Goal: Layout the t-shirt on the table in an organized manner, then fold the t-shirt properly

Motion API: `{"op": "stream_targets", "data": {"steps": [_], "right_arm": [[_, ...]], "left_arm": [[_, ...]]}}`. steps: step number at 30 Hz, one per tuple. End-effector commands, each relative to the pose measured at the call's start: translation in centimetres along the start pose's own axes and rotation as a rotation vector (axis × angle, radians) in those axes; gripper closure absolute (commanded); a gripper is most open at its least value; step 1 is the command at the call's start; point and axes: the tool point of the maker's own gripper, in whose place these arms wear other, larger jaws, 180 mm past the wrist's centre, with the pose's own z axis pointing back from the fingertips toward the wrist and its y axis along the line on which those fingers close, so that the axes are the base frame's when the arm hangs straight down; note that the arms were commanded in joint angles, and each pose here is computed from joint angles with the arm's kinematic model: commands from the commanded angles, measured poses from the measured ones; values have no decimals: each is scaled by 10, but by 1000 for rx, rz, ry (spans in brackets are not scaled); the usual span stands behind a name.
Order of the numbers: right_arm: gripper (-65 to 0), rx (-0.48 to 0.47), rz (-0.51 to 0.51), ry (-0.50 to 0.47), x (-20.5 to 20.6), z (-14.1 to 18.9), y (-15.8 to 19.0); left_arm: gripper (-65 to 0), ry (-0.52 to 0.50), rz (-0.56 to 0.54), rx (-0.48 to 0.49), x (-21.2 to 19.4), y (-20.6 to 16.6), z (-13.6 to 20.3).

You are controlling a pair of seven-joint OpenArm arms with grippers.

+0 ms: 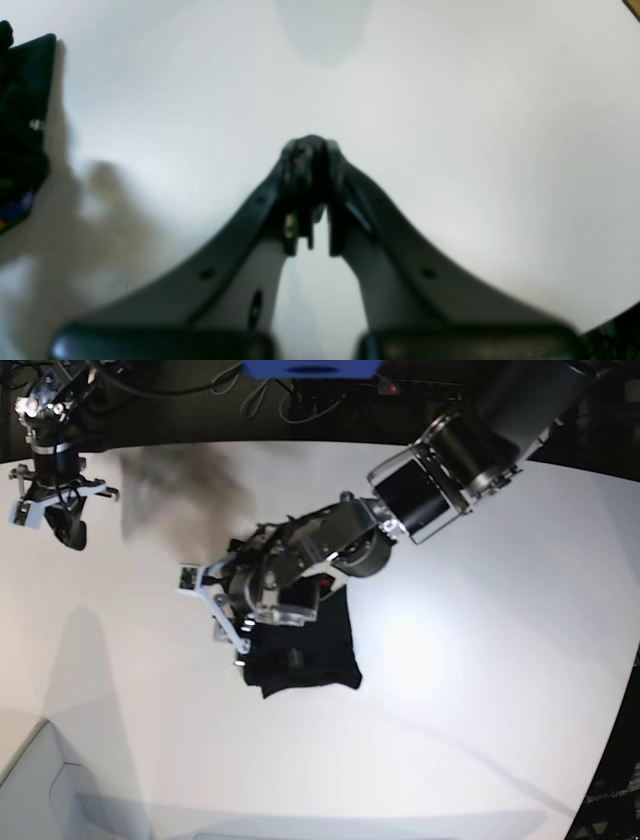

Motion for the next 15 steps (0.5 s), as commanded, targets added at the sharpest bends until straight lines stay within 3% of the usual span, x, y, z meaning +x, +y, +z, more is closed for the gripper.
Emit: {"op": "stream_targets", "data": {"steps": [1, 6, 15], "right_arm": [[0, 6, 3, -57, 15, 1, 0], [0, 10, 3, -59, 16, 1, 1], [0, 39, 6, -59, 16, -3, 11]], "left_arm": [[-382, -13, -2, 28, 3, 12, 5], [-381, -29, -2, 55, -6, 6, 20], [-381, -185, 95, 234, 31, 54, 67]]}}
